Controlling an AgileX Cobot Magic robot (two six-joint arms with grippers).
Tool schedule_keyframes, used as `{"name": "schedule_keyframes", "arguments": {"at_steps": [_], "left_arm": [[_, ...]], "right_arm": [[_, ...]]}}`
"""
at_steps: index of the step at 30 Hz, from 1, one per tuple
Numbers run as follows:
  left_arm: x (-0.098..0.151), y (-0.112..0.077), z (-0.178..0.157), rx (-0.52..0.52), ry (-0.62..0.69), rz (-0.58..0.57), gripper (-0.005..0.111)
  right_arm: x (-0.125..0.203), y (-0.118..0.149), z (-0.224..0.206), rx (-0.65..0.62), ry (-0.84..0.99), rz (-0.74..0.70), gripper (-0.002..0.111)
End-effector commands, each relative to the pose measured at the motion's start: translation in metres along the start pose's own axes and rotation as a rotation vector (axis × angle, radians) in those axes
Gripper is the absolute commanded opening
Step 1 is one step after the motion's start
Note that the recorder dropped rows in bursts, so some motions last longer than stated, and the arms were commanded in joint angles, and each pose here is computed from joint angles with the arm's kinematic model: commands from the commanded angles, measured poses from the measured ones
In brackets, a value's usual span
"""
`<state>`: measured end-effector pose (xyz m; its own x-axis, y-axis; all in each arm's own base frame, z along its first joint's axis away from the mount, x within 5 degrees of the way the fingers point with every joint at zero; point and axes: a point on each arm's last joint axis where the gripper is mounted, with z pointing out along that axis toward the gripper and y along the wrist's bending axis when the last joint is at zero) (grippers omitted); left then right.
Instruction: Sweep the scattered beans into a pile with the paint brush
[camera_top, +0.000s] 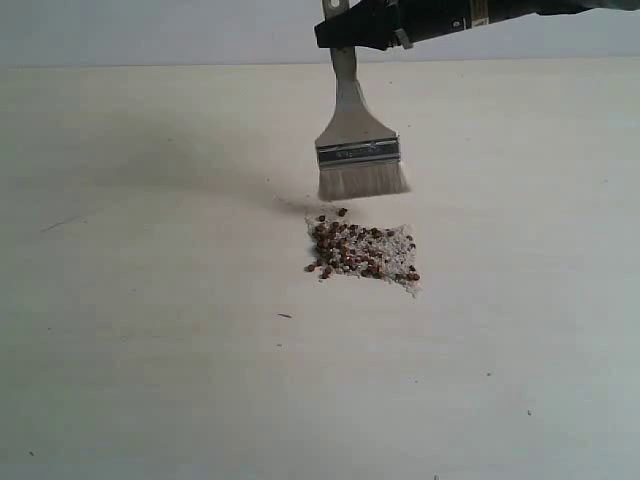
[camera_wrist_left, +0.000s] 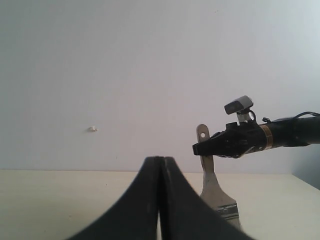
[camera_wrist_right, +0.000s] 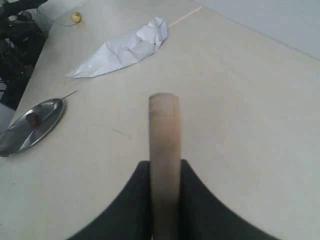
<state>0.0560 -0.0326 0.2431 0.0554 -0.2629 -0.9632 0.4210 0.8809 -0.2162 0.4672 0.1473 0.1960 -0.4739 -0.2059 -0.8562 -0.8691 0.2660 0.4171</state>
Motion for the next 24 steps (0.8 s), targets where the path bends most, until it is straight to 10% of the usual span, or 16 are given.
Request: {"name": "schedule_keyframes", "arguments": {"at_steps": [1,24], "left_arm": [[0.001,0.000,0.000,0.000,-0.001,-0.001,0.000],[0.001,0.000,0.000,0.000,-0.001,-0.001,0.000]], "right_arm": [[-0.003,-0.002,-0.003,0.053,-0.020,0.025,0.000],[0.025,-0.017,0.001,-0.011,0.007,0.162,0.000]]}}
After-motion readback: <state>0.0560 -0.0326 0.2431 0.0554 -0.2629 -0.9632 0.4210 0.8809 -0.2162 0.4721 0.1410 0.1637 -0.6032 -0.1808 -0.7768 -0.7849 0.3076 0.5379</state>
